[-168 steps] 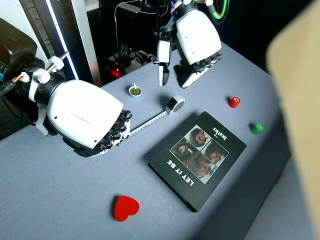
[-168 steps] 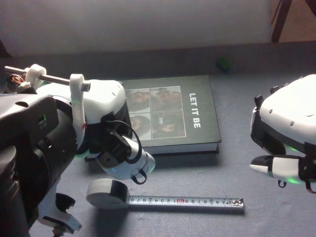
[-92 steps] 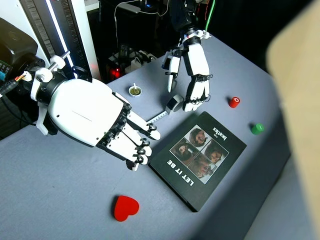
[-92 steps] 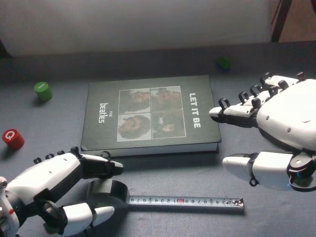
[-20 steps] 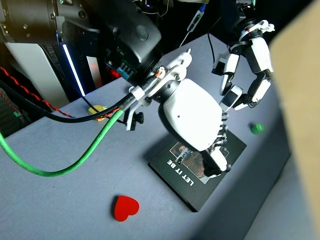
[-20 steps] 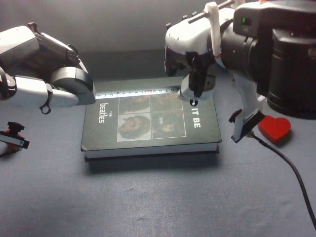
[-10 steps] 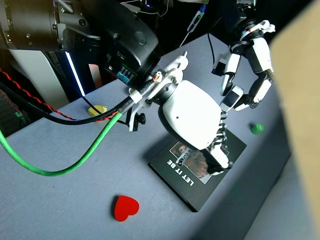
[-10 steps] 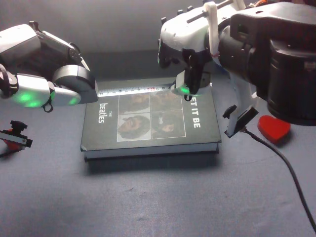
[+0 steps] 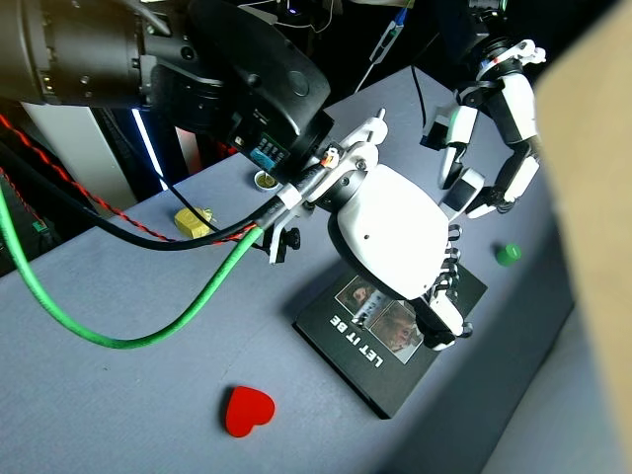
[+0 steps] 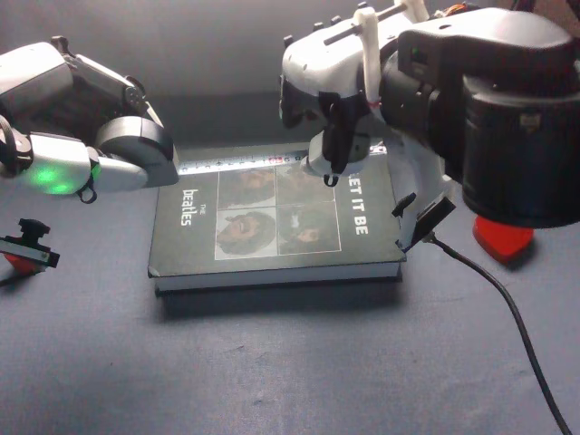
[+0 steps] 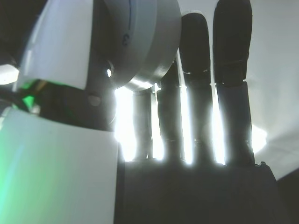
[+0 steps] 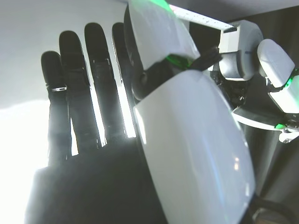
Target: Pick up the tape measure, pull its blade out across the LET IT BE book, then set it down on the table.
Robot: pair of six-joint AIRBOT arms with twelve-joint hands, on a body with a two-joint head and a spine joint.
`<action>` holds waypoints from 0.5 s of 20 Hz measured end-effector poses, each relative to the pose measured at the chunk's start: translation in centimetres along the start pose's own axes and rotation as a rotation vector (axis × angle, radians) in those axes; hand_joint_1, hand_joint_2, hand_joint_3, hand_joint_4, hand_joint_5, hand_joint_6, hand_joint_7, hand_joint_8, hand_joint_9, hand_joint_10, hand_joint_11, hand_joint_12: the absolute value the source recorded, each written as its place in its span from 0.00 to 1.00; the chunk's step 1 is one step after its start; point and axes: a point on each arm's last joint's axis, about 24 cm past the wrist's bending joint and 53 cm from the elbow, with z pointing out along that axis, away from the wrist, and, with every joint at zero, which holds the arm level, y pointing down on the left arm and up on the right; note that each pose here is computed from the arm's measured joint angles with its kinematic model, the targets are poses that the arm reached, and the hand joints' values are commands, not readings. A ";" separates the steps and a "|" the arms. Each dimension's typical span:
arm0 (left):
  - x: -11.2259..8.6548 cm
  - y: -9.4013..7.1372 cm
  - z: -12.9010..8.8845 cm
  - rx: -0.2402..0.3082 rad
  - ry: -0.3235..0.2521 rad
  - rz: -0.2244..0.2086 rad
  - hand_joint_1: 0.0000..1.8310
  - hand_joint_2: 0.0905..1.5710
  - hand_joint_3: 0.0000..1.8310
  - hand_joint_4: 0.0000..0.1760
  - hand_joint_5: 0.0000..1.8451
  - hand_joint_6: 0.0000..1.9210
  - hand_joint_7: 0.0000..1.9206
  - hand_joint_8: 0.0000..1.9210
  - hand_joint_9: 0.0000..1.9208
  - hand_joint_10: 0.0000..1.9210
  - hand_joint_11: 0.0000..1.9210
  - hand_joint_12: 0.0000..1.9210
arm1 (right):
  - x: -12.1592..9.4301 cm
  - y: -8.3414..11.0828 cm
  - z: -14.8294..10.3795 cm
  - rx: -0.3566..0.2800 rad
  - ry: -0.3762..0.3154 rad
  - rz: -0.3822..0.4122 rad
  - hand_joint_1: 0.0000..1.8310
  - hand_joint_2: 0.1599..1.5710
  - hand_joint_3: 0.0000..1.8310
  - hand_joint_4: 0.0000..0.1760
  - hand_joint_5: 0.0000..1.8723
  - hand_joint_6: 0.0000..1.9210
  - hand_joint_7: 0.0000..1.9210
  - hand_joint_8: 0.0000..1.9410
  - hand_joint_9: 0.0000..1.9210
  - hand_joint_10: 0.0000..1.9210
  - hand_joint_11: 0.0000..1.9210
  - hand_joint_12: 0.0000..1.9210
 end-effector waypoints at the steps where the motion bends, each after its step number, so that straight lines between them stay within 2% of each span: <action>1: 0.0 0.0 0.0 0.001 0.001 0.000 0.75 0.69 0.00 0.00 0.50 0.46 0.52 0.53 0.47 0.67 0.48 0.56 | 0.2 -0.2 0.1 0.003 0.005 0.004 0.57 0.69 0.00 0.00 0.38 0.00 0.38 0.00 0.35 0.00 0.13 0.47; 6: 0.0 0.0 0.0 0.001 0.001 -0.002 0.75 0.69 0.00 0.00 0.50 0.46 0.51 0.53 0.48 0.67 0.49 0.57 | -0.3 -1.3 0.9 0.028 -0.007 0.009 0.57 0.69 0.00 0.00 0.38 0.00 0.38 0.00 0.36 0.01 0.18 0.49; 10: 0.0 0.0 0.0 0.000 0.000 -0.005 0.75 0.69 0.00 0.00 0.50 0.46 0.51 0.53 0.48 0.67 0.49 0.58 | 0.0 -1.5 1.0 0.029 0.000 0.009 0.56 0.69 0.00 0.00 0.38 0.00 0.39 0.00 0.36 0.01 0.17 0.48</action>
